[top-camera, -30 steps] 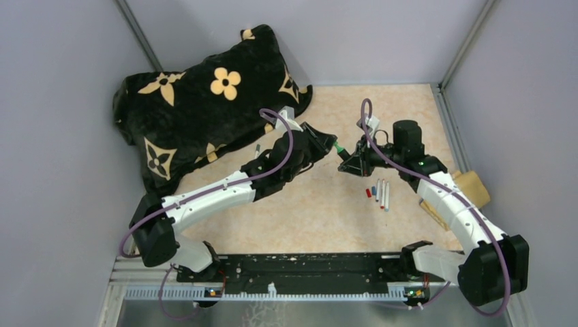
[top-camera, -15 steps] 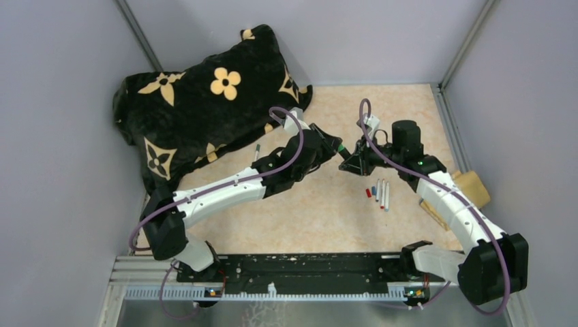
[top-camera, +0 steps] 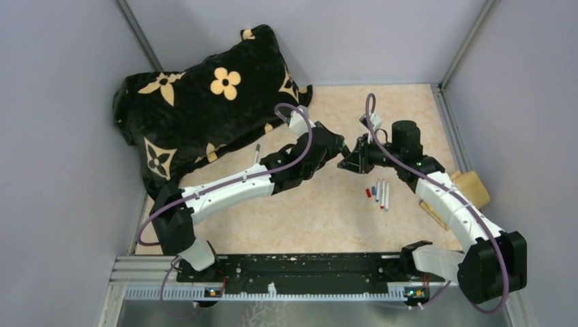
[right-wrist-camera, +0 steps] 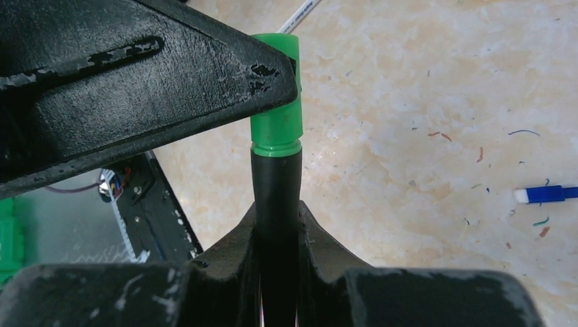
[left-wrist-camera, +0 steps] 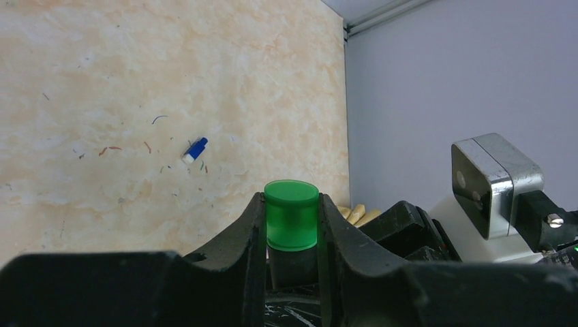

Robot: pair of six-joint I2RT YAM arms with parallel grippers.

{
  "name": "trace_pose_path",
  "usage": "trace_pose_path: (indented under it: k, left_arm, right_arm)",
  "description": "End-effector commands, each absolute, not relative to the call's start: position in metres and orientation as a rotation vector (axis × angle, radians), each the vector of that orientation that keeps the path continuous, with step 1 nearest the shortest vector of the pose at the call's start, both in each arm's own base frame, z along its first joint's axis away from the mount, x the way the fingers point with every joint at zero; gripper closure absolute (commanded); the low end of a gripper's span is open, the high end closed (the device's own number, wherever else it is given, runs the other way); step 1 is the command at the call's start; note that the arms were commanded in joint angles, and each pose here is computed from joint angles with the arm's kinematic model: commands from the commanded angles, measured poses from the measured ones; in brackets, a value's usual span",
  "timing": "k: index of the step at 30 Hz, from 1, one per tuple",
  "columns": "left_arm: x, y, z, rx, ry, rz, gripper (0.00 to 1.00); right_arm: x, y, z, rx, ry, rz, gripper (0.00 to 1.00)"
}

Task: Insert the pens into the pen caps
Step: Insert the pen cap onto the pen.

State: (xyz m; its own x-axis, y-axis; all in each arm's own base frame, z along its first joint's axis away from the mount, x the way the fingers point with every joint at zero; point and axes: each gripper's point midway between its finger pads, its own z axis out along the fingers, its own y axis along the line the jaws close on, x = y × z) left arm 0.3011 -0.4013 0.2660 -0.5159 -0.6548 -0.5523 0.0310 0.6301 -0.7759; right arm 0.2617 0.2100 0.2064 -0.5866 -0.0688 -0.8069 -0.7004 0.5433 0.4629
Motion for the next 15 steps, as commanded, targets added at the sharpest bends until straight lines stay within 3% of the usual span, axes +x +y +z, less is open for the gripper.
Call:
trace_pose_path:
  k: [1,15]
  left_arm:
    - [0.265,-0.435,0.257,-0.358,2.035,-1.018,0.76]
    - [0.26,-0.406,0.286,-0.37,1.958,-1.028,0.44]
  right_arm:
    - [0.266,0.227,0.242,-0.667,1.831,1.146,1.0]
    - [0.252,0.221,0.239,-0.761,1.738,1.176,1.0]
